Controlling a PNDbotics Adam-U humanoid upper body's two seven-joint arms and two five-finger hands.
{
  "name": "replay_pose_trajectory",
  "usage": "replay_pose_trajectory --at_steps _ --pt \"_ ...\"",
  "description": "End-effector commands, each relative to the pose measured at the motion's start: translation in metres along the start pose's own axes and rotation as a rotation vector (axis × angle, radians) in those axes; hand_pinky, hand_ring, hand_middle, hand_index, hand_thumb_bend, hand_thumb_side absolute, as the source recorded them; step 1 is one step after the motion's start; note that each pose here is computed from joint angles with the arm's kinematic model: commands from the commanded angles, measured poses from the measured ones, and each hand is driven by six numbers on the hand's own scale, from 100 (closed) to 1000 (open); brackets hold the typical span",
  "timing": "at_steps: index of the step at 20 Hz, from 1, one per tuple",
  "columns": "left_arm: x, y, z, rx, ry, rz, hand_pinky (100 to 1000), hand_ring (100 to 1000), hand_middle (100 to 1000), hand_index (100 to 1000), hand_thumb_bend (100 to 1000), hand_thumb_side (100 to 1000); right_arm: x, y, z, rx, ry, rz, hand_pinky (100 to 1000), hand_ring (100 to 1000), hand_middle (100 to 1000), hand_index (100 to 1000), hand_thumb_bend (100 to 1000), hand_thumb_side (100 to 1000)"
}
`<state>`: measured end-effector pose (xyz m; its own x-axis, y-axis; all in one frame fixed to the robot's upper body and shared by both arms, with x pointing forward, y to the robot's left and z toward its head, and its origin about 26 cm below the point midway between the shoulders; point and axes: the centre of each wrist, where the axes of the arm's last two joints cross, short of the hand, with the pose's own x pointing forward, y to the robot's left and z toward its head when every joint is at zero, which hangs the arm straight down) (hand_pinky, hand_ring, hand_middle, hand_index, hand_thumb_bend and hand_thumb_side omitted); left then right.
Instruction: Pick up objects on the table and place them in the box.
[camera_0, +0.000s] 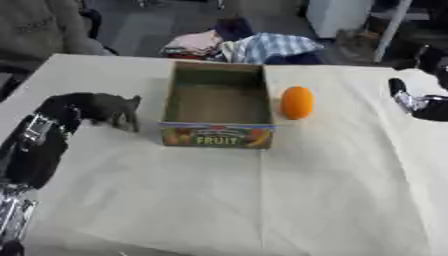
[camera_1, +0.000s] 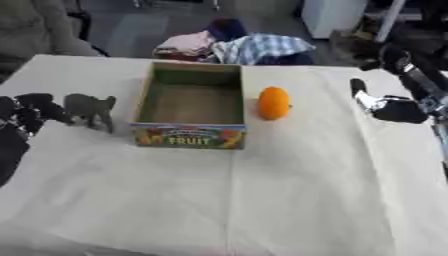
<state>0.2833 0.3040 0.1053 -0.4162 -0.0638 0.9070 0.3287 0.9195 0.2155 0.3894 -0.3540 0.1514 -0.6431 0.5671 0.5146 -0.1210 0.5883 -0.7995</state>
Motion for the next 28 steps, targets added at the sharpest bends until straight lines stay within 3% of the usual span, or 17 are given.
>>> replay_pose_trajectory --at_steps 1,10,16,21,24,28 --pt "0.008 0.007 -0.002 -0.005 -0.017 -0.029 1000 677 633 786 255 844 0.005 -0.017 -0.009 0.0 -0.008 0.054 800 875 863 976 100 294" --pt "0.007 0.006 -0.002 -0.016 -0.012 -0.027 1000 678 632 787 255 844 -0.002 -0.033 -0.04 0.127 -0.027 0.181 825 901 883 990 100 326" --pt "0.007 0.005 -0.002 -0.025 -0.013 -0.021 1000 679 633 787 253 844 -0.001 -0.027 -0.084 0.245 -0.019 0.213 832 915 894 995 100 442" --pt "0.007 0.003 -0.002 -0.032 -0.018 -0.015 1000 680 633 787 250 844 -0.008 -0.004 -0.11 0.328 0.043 0.166 834 921 897 997 100 537" --pt "0.007 0.002 -0.003 -0.037 -0.021 -0.01 1000 681 633 787 250 843 -0.026 0.027 -0.117 0.363 0.097 0.186 833 921 896 996 100 569" --pt "0.007 0.001 -0.003 -0.041 -0.022 -0.006 1000 681 633 787 250 844 -0.033 0.06 -0.123 0.363 0.137 0.23 835 923 896 997 100 592"
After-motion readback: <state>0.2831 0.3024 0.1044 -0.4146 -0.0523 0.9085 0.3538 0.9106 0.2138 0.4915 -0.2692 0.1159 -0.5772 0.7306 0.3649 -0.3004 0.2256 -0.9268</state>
